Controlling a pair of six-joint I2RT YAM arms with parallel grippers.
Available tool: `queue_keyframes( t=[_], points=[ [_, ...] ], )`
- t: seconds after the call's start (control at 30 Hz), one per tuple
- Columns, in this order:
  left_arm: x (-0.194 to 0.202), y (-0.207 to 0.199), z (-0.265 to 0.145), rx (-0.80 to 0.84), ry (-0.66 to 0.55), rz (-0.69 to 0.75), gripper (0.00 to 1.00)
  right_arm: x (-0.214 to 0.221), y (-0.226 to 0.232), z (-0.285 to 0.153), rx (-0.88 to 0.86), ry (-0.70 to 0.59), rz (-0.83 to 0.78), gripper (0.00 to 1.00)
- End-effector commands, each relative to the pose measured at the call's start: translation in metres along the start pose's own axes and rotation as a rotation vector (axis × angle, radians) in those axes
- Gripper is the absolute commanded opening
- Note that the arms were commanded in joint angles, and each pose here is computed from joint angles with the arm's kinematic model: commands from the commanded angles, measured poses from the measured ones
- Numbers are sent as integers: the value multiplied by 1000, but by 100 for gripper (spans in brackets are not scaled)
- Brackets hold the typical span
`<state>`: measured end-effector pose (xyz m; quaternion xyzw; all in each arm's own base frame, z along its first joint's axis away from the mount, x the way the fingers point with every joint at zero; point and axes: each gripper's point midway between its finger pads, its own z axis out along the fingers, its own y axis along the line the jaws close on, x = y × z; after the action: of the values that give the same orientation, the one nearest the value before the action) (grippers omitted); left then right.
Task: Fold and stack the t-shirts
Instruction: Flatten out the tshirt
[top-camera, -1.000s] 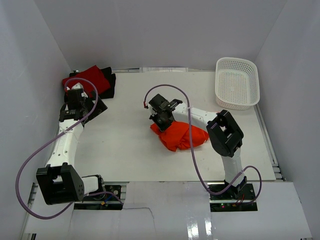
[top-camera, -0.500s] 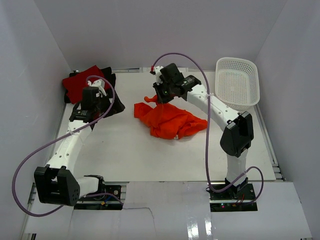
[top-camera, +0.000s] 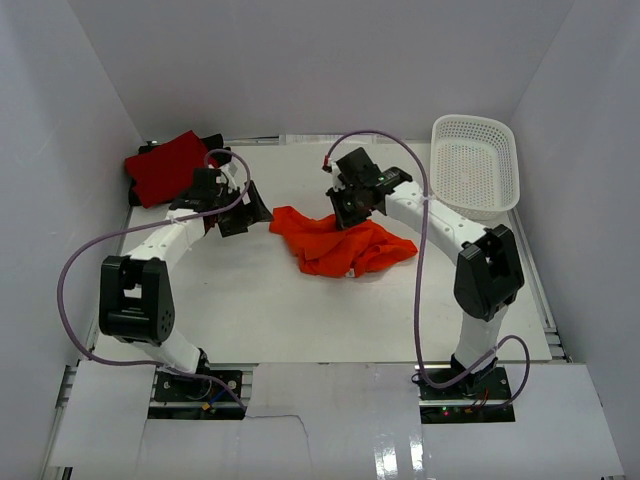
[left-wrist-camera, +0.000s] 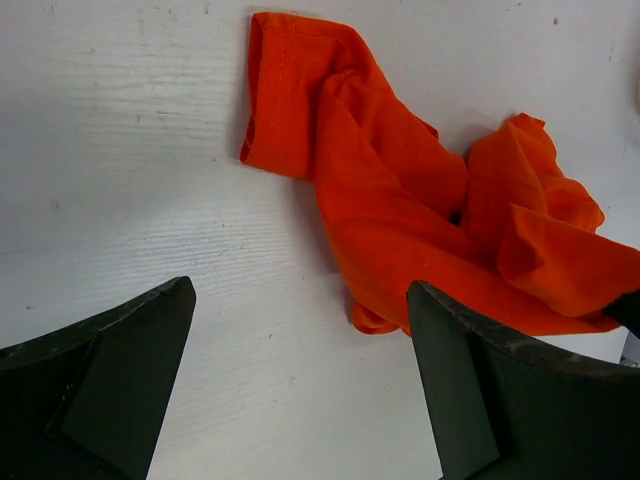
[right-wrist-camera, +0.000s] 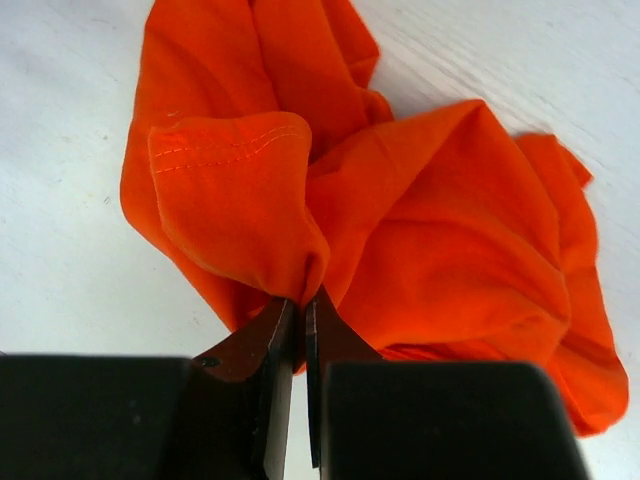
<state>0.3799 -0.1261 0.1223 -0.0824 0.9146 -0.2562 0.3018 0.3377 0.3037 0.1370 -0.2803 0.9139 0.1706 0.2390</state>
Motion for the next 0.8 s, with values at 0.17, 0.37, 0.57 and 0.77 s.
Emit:
queue_keyframes(
  t=[0.17, 0.37, 0.57, 0.77],
  points=[
    [-45, -35, 17, 99, -46, 17, 98, 1, -55, -56, 185, -153, 186, 8],
    [-48, -57, 42, 120, -23, 67, 98, 49, -81, -73, 291, -195, 340, 8],
    [-36, -61, 79, 135, 65, 39, 98, 67, -79, -78, 274, -204, 354, 8],
    [-34, -62, 99, 138, 105, 22, 98, 72, -81, -80, 284, -209, 342, 8]
  ],
)
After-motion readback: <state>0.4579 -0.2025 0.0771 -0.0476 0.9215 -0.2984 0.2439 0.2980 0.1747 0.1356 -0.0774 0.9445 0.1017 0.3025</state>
